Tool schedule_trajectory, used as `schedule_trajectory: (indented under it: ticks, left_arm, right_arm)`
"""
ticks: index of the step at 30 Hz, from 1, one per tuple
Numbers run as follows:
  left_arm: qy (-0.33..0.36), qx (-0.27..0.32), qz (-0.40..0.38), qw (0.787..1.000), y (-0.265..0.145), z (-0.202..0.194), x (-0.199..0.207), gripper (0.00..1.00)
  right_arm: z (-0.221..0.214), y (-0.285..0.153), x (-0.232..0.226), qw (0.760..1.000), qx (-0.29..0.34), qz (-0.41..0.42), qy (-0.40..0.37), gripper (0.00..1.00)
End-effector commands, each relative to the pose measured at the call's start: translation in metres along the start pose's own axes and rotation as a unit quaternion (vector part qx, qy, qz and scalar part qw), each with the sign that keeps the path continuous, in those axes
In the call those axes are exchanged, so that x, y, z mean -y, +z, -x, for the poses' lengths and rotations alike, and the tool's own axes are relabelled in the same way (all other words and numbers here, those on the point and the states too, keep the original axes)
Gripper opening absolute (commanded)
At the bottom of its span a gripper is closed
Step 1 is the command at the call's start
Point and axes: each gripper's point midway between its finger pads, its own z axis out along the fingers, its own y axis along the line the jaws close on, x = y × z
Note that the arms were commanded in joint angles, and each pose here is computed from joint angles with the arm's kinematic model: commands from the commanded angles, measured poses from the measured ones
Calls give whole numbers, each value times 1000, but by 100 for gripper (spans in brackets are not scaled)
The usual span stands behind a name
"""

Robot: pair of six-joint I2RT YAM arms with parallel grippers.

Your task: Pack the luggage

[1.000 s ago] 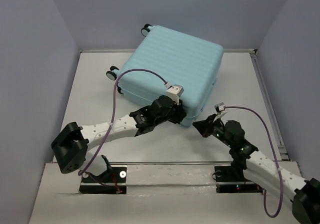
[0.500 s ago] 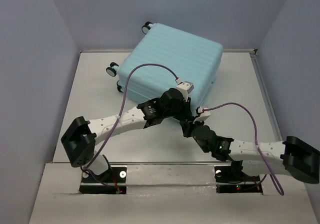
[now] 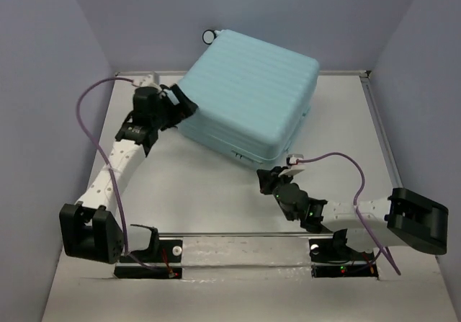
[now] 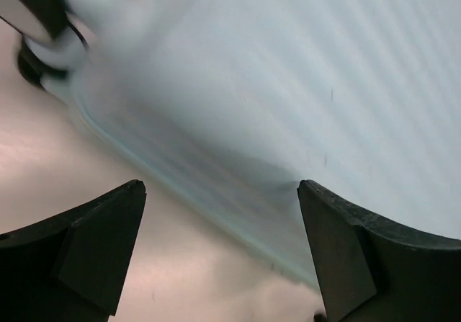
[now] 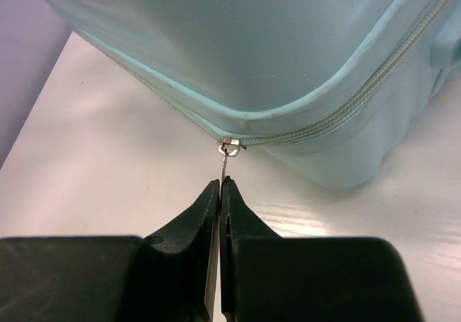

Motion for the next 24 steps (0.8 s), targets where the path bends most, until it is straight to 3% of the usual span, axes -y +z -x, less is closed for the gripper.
schedule_trajectory:
  ticks: [1, 7, 10, 14, 24]
  left_arm:
    - [-86, 193, -44, 976, -14, 123, -19, 99]
    - [-136, 210, -34, 968, -6, 164, -68, 99]
    - [-153, 183, -34, 971, 20, 166, -80, 99]
    - [-162, 161, -64, 971, 37, 171, -74, 99]
    - [-222, 170, -124, 952, 68, 188, -69, 97]
  right_arm:
    - [-25, -32, -51, 990, -73, 120, -1, 7]
    - [-24, -35, -48, 990, -78, 116, -12, 7]
    - [-25, -36, -45, 990, -81, 115, -16, 7]
    - [-26, -37, -44, 990, -85, 114, -23, 7]
    - [-34, -36, -45, 988, -96, 119, -31, 7]
